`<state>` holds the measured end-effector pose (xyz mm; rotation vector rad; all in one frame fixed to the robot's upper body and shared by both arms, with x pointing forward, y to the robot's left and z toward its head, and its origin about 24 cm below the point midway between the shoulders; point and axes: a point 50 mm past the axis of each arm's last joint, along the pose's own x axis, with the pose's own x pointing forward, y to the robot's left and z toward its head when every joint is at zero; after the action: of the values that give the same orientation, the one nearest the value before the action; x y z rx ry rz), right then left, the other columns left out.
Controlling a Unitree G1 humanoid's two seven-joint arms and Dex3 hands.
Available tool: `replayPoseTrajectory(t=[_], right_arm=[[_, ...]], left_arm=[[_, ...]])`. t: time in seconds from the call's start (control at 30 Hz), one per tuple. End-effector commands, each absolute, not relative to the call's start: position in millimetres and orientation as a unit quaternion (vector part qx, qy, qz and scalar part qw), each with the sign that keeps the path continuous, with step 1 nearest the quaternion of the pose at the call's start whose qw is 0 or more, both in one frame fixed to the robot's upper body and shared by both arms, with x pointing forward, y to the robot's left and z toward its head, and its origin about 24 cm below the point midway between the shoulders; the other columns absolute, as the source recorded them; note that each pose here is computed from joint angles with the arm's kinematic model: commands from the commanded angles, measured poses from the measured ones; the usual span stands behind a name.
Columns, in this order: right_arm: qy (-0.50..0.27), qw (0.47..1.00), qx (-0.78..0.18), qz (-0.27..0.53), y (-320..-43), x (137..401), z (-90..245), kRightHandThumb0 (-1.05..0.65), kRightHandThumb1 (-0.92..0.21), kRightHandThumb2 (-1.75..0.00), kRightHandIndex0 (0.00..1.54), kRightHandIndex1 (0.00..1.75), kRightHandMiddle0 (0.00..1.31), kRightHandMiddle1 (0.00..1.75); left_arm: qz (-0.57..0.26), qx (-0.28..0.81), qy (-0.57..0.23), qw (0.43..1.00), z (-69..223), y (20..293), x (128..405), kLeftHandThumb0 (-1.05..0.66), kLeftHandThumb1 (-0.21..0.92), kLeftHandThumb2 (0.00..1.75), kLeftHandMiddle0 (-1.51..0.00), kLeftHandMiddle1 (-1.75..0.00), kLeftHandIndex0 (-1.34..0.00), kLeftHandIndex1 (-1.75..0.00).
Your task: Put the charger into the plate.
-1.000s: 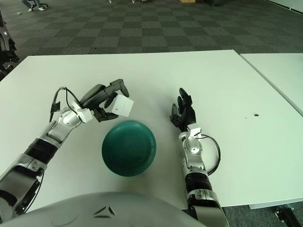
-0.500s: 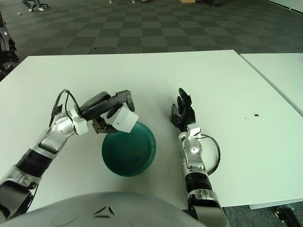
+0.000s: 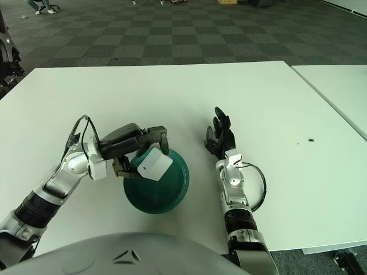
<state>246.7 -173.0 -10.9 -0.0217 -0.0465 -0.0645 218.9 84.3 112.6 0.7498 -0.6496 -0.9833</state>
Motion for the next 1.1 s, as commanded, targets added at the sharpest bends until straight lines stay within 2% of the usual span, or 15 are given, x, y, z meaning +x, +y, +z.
replayPoseTrajectory(t=[0.0, 0.17, 0.23, 0.3, 0.33, 0.37, 0.47, 0.57, 0.67, 0.7, 0.77, 0.83, 0.9, 1.07], right_arm=[[0.288, 0.957, -0.027, -0.032, -173.7, 116.6, -120.7, -0.75, -0.92, -0.81, 0.16, 0.01, 0.00, 0.41], [0.290, 0.956, -0.022, -0.030, -173.3, 117.4, -121.0, -0.75, -0.92, -0.80, 0.16, 0.01, 0.00, 0.40], [0.291, 0.956, -0.020, -0.032, -173.5, 117.9, -121.6, -0.74, -0.92, -0.79, 0.16, 0.01, 0.00, 0.40], [0.293, 0.955, -0.019, -0.033, -173.6, 118.0, -121.9, -0.74, -0.92, -0.79, 0.16, 0.01, 0.00, 0.40], [0.294, 0.955, -0.019, -0.034, -173.7, 117.9, -122.0, -0.73, -0.92, -0.79, 0.16, 0.01, 0.00, 0.40], [0.296, 0.954, -0.019, -0.035, -173.7, 118.0, -122.2, -0.73, -0.92, -0.80, 0.16, 0.01, 0.00, 0.40], [0.300, 0.953, -0.019, -0.036, -173.9, 117.9, -122.8, -0.73, -0.92, -0.81, 0.17, 0.01, 0.00, 0.41], [0.303, 0.952, -0.018, -0.037, -174.1, 118.2, -123.2, -0.73, -0.92, -0.82, 0.18, 0.01, 0.00, 0.42], [0.304, 0.952, -0.015, -0.038, -174.0, 118.9, -123.5, -0.73, -0.92, -0.83, 0.18, 0.01, 0.00, 0.46], [0.304, 0.952, -0.014, -0.038, -173.8, 119.3, -123.4, -0.73, -0.92, -0.83, 0.18, 0.01, 0.00, 0.46], [0.305, 0.952, -0.008, -0.040, -173.5, 120.1, -123.5, -0.73, -0.92, -0.83, 0.19, 0.02, 0.00, 0.47], [0.305, 0.951, -0.005, -0.042, -173.3, 120.5, -123.7, -0.74, -0.92, -0.83, 0.20, 0.02, 0.00, 0.49], [0.305, 0.951, -0.003, -0.043, -173.3, 120.4, -123.8, -0.74, -0.92, -0.83, 0.20, 0.02, 0.00, 0.49], [0.306, 0.951, -0.002, -0.041, -173.6, 120.6, -124.1, -0.74, -0.92, -0.83, 0.20, 0.02, 0.00, 0.49]], left_arm=[[-0.457, 0.380, -0.287, 0.751, 108.0, 86.6, 222.1, -0.44, 0.45, 1.15, -0.95, -1.75, -0.51, -1.75], [-0.459, 0.392, -0.266, 0.752, 104.4, 88.2, 227.0, -0.42, 0.57, 0.99, -0.86, -1.75, -0.43, -1.73], [-0.464, 0.397, -0.254, 0.750, 102.1, 88.8, 228.4, -0.40, 0.65, 0.85, -0.71, -1.75, -0.40, -1.71], [-0.470, 0.405, -0.245, 0.745, 99.4, 89.1, 229.4, -0.39, 0.73, 0.75, -0.53, -1.63, -0.35, -1.70], [-0.472, 0.408, -0.243, 0.743, 98.2, 89.2, 229.7, -0.54, 0.80, 0.65, -0.43, -1.58, -0.29, -1.64], [-0.474, 0.415, -0.242, 0.738, 96.8, 89.2, 230.1, -0.59, 0.82, 0.62, -0.39, -1.56, -0.26, -1.61], [-0.476, 0.429, -0.243, 0.728, 94.3, 89.2, 231.0, -0.81, 0.89, 0.54, -0.18, -1.34, -0.14, -1.49], [-0.478, 0.435, -0.245, 0.723, 93.1, 88.9, 231.7, -0.87, 0.91, 0.53, -0.12, -1.25, -0.10, -1.45], [-0.479, 0.442, -0.247, 0.717, 90.3, 88.3, 233.8, -0.95, 0.92, 0.56, -0.06, -0.99, -0.03, -1.37], [-0.479, 0.444, -0.248, 0.716, 90.2, 88.4, 234.3, -0.96, 0.92, 0.57, -0.05, -0.96, -0.02, -1.36], [-0.476, 0.451, -0.250, 0.712, 89.4, 88.9, 235.2, -0.99, 0.92, 0.59, -0.04, -0.78, -0.01, -1.18], [-0.474, 0.455, -0.252, 0.710, 88.7, 89.1, 235.7, -1.02, 0.92, 0.62, -0.07, -0.48, 0.00, -0.94], [-0.471, 0.460, -0.255, 0.708, 87.7, 89.4, 236.2, -1.03, 0.92, 0.65, -0.07, -0.34, 0.00, -0.81], [-0.466, 0.466, -0.259, 0.706, 86.5, 89.6, 237.5, -1.05, 0.92, 0.69, -0.07, -0.16, 0.00, -0.62]])
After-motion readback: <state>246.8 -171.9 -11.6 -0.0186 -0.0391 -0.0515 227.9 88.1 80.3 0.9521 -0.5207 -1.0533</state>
